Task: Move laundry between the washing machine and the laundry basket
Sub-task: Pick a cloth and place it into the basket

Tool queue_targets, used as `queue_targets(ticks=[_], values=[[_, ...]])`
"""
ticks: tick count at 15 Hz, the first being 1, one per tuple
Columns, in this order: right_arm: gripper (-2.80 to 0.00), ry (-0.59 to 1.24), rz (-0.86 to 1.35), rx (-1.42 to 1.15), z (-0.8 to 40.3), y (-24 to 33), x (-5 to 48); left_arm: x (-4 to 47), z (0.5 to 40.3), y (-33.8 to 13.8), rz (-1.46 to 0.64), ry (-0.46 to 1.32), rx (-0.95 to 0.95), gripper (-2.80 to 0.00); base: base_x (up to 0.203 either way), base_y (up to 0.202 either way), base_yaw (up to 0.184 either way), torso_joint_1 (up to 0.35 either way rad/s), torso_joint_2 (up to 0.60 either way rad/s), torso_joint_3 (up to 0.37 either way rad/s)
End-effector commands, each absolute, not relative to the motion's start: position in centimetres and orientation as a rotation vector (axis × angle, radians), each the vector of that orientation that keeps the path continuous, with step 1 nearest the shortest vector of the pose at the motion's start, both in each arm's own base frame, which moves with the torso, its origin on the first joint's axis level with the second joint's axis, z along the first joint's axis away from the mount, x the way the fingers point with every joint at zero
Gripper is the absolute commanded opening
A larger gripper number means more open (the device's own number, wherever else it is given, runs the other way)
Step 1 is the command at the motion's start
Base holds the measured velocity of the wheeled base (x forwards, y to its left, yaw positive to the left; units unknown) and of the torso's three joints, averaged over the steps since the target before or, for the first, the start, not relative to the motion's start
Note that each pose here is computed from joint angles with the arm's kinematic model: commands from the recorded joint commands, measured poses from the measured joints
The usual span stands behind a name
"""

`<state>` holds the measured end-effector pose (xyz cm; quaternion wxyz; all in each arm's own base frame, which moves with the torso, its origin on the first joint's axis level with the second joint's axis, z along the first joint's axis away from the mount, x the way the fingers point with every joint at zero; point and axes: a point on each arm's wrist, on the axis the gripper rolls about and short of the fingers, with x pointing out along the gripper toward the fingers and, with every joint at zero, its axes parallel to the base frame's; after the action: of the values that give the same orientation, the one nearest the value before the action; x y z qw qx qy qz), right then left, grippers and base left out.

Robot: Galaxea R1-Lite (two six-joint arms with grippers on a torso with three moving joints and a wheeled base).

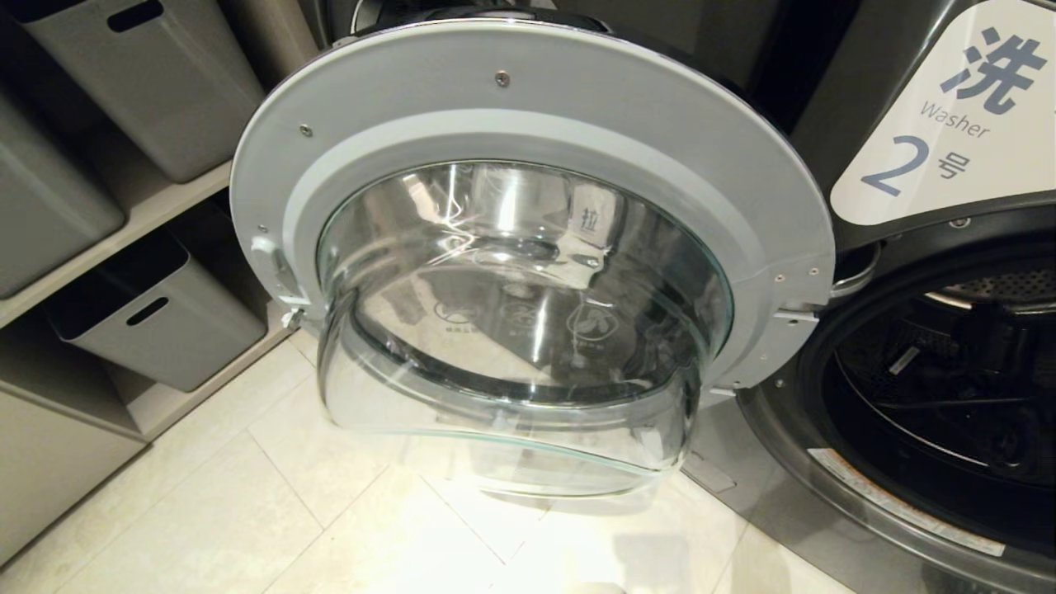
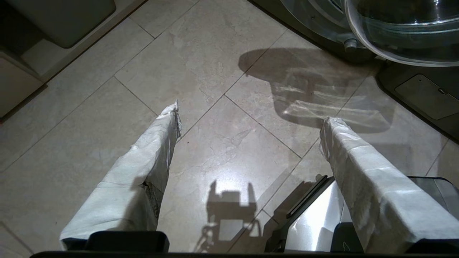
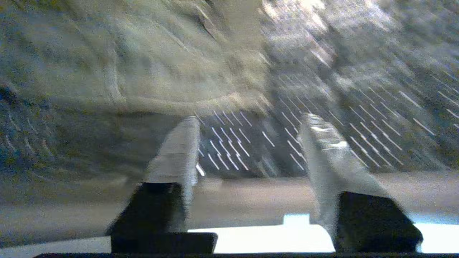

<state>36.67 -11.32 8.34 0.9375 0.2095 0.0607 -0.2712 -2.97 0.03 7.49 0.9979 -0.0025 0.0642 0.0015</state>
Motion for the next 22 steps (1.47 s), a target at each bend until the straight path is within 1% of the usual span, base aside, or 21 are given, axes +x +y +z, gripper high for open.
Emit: queue_targets(ticks=[1, 2, 5, 8, 11, 15, 18, 22], values=[[0.0, 0.122, -0.552, 0.433, 5.5, -12.0, 39.2, -3.0, 7.5, 0.0, 0.003, 0.129, -0.005, 0.0, 0.0, 0.0, 0.0, 0.0, 0.0, 0.0], [0.0, 0.092, -0.545, 0.436, 4.8, -12.4, 40.7, -3.0, 7.5, 0.0, 0.003, 0.129, -0.005, 0.0, 0.0, 0.0, 0.0, 0.0, 0.0, 0.0], [0.0, -0.019, -0.506, 0.451, 4.4, -13.5, 44.7, -3.0, 7.5, 0.0, 0.003, 0.128, -0.005, 0.0, 0.0, 0.0, 0.0, 0.0, 0.0, 0.0], [0.0, -0.056, -0.432, 0.463, 4.7, -14.0, 46.8, -3.0, 7.5, 0.0, 0.003, 0.128, -0.005, 0.0, 0.0, 0.0, 0.0, 0.0, 0.0, 0.0], [0.0, -0.023, -0.367, 0.512, 5.2, -13.9, 47.8, -3.0, 7.5, 0.0, 0.004, 0.127, -0.005, 0.0, 0.0, 0.0, 0.0, 0.0, 0.0, 0.0], [0.0, 0.048, -0.401, 0.497, 4.8, -14.1, 48.6, -3.0, 7.5, 0.0, 0.003, 0.128, -0.005, 0.0, 0.0, 0.0, 0.0, 0.0, 0.0, 0.0], [0.0, 0.084, -0.424, 0.416, 4.0, -14.2, 48.6, -3.0, 7.5, 0.0, 0.003, 0.128, -0.005, 0.0, 0.0, 0.0, 0.0, 0.0, 0.0, 0.0], [0.0, 0.101, -0.476, 0.283, 4.2, -14.7, 48.4, -3.0, 7.5, 0.0, 0.004, 0.129, -0.005, 0.0, 0.0, 0.0, 0.0, 0.0, 0.0, 0.0]])
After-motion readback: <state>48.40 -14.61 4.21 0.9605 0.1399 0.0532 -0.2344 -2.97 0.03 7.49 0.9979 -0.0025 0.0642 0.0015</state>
